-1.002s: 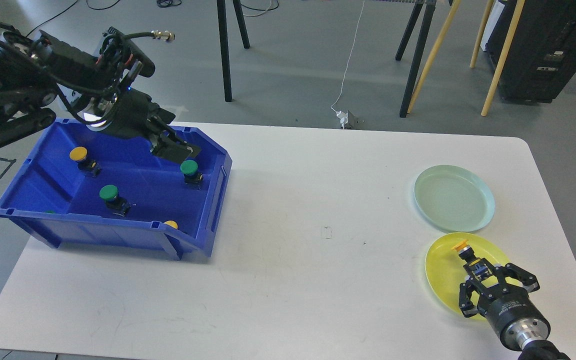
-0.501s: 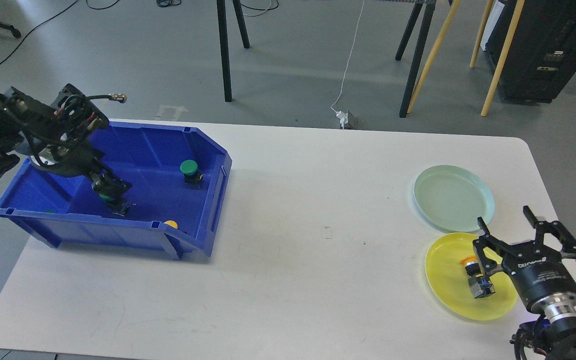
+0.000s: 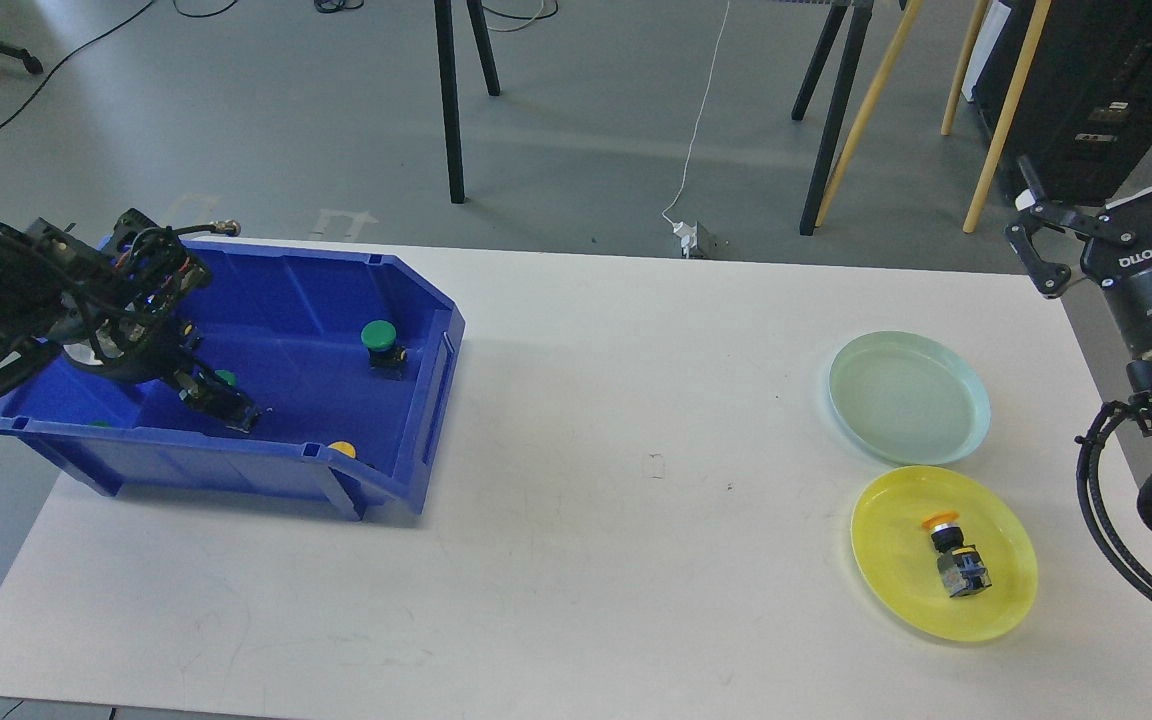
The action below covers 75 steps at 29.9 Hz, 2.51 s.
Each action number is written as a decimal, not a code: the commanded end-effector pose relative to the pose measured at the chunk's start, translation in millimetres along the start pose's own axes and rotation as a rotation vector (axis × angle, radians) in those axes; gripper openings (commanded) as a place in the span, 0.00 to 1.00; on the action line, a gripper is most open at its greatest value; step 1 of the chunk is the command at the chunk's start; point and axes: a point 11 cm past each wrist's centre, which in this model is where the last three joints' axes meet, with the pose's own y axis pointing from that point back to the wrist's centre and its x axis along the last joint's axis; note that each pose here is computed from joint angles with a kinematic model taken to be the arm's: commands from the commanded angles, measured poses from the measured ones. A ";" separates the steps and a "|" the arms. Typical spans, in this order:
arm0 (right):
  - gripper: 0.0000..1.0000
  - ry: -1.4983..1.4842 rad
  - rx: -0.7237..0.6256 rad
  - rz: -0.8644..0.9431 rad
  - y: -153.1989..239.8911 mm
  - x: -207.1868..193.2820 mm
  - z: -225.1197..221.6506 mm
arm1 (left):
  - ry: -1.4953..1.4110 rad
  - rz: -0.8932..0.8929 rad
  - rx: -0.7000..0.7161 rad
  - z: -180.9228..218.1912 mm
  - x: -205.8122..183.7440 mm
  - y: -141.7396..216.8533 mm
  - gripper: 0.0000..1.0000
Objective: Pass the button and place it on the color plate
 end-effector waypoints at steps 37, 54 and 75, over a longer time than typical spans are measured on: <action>1.00 -0.013 -0.056 0.053 20.9 13.5 19.5 | 0.097 -0.021 -0.011 6.7 -12.3 -24.5 0.23; 1.00 -0.014 -0.066 0.073 28.1 18.5 23.4 | 0.083 0.009 -0.016 7.5 -3.3 -20.9 0.03; 1.00 0.076 -0.113 0.058 30.1 20.2 29.3 | 0.172 0.658 -0.407 42.6 119.5 165.9 0.04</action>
